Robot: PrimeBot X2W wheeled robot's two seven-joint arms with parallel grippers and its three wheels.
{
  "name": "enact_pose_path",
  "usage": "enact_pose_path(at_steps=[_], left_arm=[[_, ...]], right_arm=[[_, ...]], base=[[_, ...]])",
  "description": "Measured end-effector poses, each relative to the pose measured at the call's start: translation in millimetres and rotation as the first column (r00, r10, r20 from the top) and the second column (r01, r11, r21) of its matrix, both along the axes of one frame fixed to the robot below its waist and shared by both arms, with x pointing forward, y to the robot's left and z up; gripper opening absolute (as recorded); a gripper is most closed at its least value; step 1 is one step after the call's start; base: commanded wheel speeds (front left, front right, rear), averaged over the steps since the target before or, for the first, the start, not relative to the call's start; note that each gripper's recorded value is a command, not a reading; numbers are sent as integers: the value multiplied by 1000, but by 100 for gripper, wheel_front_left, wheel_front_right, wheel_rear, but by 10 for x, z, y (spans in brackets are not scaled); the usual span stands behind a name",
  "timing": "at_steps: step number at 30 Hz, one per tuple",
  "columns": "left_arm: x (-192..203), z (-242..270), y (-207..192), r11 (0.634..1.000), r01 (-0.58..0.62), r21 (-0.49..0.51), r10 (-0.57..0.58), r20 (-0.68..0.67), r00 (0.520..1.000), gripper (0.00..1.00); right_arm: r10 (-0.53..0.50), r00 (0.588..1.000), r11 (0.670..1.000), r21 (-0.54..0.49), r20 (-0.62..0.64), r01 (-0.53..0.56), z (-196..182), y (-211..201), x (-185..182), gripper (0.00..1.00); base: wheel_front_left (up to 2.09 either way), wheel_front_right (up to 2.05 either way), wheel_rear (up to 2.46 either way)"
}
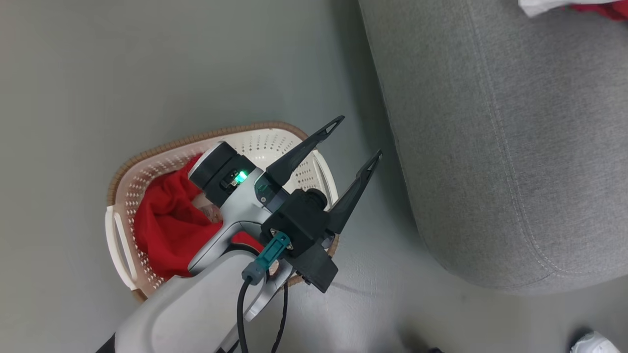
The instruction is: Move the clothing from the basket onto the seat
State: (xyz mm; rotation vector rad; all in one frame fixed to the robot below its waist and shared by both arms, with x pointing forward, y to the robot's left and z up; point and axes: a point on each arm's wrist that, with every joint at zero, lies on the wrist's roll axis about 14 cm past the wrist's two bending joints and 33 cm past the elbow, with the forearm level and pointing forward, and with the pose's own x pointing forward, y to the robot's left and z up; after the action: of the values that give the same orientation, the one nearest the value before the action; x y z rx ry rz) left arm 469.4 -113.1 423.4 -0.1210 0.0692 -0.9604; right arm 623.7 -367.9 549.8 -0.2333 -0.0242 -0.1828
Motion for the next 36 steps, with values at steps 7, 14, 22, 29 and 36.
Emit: enact_pose_path(at_steps=[7, 14, 22, 29, 36], left_arm=[[-17, -223, -42, 1000, 20, 8, -19, -42, 999, 100], [-22, -194, -53, 1000, 22, 15, -22, -33, 999, 100], [10, -111, 11, 1000, -7, 21, 7, -8, 1000, 100], [32, -15, 176, 997, -75, 13, 75, -2, 997, 100], [39, 202, 359, 987, -162, -5, 162, 9, 987, 100]], right_arm=[[-48, 969, 996, 59, -241, 64, -1091, -38, -350, 0], [-59, 961, 994, 69, -271, 80, -1185, -32, -456, 100], [-51, 954, 996, 49, -295, 68, -1148, -29, -600, 100], [-11, 956, 1000, 18, -292, 17, -1014, 71, -764, 100], [63, 976, 998, 24, -209, -60, -661, 335, -822, 100]], base=[[0, 0, 0], [0, 0, 0], [0, 0, 0], [0, 0, 0], [0, 0, 0]])
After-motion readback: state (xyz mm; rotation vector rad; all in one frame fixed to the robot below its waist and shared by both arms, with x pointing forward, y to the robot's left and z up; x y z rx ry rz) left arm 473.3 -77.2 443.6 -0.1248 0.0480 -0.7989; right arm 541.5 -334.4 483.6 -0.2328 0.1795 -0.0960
